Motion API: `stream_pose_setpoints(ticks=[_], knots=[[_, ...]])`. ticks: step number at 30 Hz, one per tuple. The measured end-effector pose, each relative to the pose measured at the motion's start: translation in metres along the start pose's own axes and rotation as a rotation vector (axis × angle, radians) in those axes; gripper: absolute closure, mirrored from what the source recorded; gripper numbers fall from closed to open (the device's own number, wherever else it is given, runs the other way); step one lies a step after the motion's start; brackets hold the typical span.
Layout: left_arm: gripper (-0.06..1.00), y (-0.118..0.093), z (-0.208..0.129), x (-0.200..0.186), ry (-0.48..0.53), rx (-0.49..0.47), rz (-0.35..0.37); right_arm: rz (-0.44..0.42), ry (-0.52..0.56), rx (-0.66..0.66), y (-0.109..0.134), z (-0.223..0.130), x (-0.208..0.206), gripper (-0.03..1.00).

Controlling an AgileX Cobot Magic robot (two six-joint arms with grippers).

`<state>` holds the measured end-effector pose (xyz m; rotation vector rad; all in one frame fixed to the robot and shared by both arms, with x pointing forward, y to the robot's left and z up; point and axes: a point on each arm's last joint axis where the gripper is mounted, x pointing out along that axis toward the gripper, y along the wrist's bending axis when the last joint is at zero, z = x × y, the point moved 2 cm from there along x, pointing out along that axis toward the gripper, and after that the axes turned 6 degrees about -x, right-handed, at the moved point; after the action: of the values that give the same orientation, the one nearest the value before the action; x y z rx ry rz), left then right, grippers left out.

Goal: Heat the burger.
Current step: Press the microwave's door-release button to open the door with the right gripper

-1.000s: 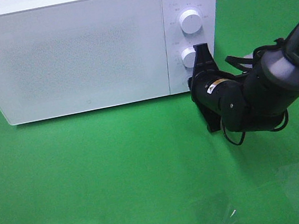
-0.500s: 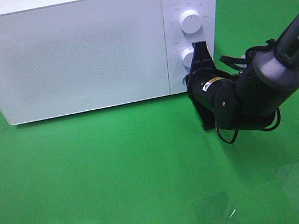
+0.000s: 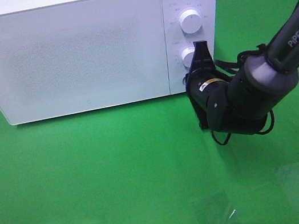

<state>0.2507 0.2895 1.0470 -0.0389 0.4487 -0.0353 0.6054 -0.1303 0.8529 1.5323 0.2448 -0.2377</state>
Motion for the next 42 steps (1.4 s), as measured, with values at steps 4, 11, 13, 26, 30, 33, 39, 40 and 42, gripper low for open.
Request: stream_pose_setpoints(ticks=[4, 11, 13, 26, 30, 33, 39, 40, 42], knots=[[-0.05, 0.0, 0.0, 0.0, 0.0, 0.0, 0.0, -0.011, -0.031, 0.0, 0.002, -0.002, 0.003, 0.97], [-0.05, 0.0, 0.0, 0.0, 0.0, 0.0, 0.0, -0.041, -0.076, 0.019, -0.002, -0.008, 0.011, 0.97], [-0.05, 0.0, 0.0, 0.0, 0.0, 0.0, 0.0, -0.044, -0.083, 0.027, -0.003, -0.008, 0.012, 0.97], [-0.05, 0.0, 0.0, 0.0, 0.0, 0.0, 0.0, -0.074, -0.07, 0.033, -0.003, -0.009, 0.011, 0.97], [-0.05, 0.0, 0.0, 0.0, 0.0, 0.0, 0.0, -0.102, -0.042, 0.028, 0.0, -0.006, 0.01, 0.97], [-0.05, 0.0, 0.0, 0.0, 0.0, 0.0, 0.0, -0.13, -0.01, 0.016, 0.005, -0.002, 0.007, 0.97], [-0.05, 0.0, 0.0, 0.0, 0.0, 0.0, 0.0, -0.164, 0.051, -0.028, 0.01, 0.0, -0.002, 0.97], [-0.05, 0.0, 0.0, 0.0, 0.0, 0.0, 0.0, -0.189, 0.079, -0.058, 0.008, 0.001, -0.008, 0.97], [-0.05, 0.0, 0.0, 0.0, 0.0, 0.0, 0.0, -0.225, 0.118, -0.095, 0.006, 0.0, -0.015, 0.97]])
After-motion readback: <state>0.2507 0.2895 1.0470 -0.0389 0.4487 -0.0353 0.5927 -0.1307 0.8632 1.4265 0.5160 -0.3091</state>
